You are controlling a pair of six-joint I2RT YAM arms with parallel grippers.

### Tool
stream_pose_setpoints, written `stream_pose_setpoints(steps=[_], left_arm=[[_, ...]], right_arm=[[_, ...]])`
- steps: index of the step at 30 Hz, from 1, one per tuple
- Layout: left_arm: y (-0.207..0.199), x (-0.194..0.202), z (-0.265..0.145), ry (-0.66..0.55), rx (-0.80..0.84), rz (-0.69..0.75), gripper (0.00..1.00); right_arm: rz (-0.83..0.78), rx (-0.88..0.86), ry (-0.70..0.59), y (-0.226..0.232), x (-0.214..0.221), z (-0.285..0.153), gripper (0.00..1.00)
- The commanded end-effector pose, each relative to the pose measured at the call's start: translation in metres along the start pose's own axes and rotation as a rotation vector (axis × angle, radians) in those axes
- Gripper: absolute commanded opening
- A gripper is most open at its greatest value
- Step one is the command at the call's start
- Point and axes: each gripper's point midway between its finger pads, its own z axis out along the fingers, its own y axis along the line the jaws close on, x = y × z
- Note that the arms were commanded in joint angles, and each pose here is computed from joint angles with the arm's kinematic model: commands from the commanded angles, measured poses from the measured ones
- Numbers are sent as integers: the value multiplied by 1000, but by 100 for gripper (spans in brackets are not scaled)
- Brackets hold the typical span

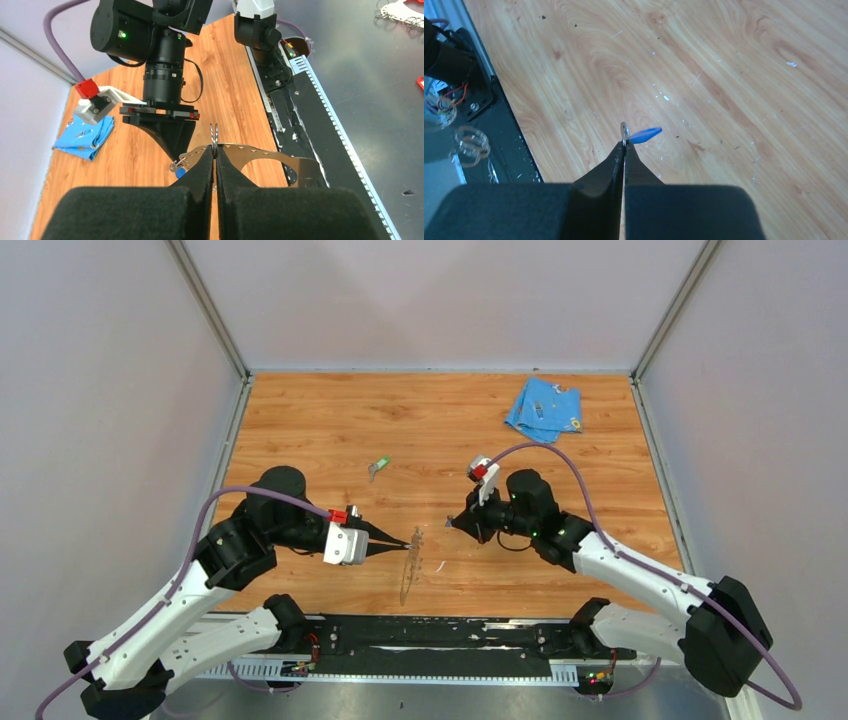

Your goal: Put the keys on the keyring

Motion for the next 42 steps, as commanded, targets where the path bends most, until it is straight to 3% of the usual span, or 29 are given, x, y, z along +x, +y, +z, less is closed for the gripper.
stream_pose_setpoints(steps=[1, 12, 17, 21, 25, 27, 30, 36, 42], left_arm=[[-2, -11, -2, -30, 5, 19, 0], [-1, -13, -4, -33, -1, 30, 0], [-1, -14, -4, -31, -1, 33, 0], [-1, -15, -4, -33, 1, 39, 0], [-2, -13, -4, -32, 5, 35, 0], [-2, -12, -3, -31, 5, 31, 0], [-2, -12, -4, -29, 4, 30, 0], [-2, -11, -4, -27, 1, 16, 0], [-2, -12, -3, -27, 3, 15, 0]], right_arm=[[14, -83, 33, 12, 16, 6, 0], [146, -208, 199, 24, 27, 47, 0], [186, 45, 302, -19, 57, 41, 3], [226, 201, 375, -41, 82, 23, 27], [238, 300, 338, -52, 81, 9, 56], [230, 340, 330, -57, 79, 3, 61], [222, 342, 326, -58, 79, 1, 61], [212, 200, 314, -41, 86, 25, 47], [219, 193, 309, -44, 97, 37, 48]])
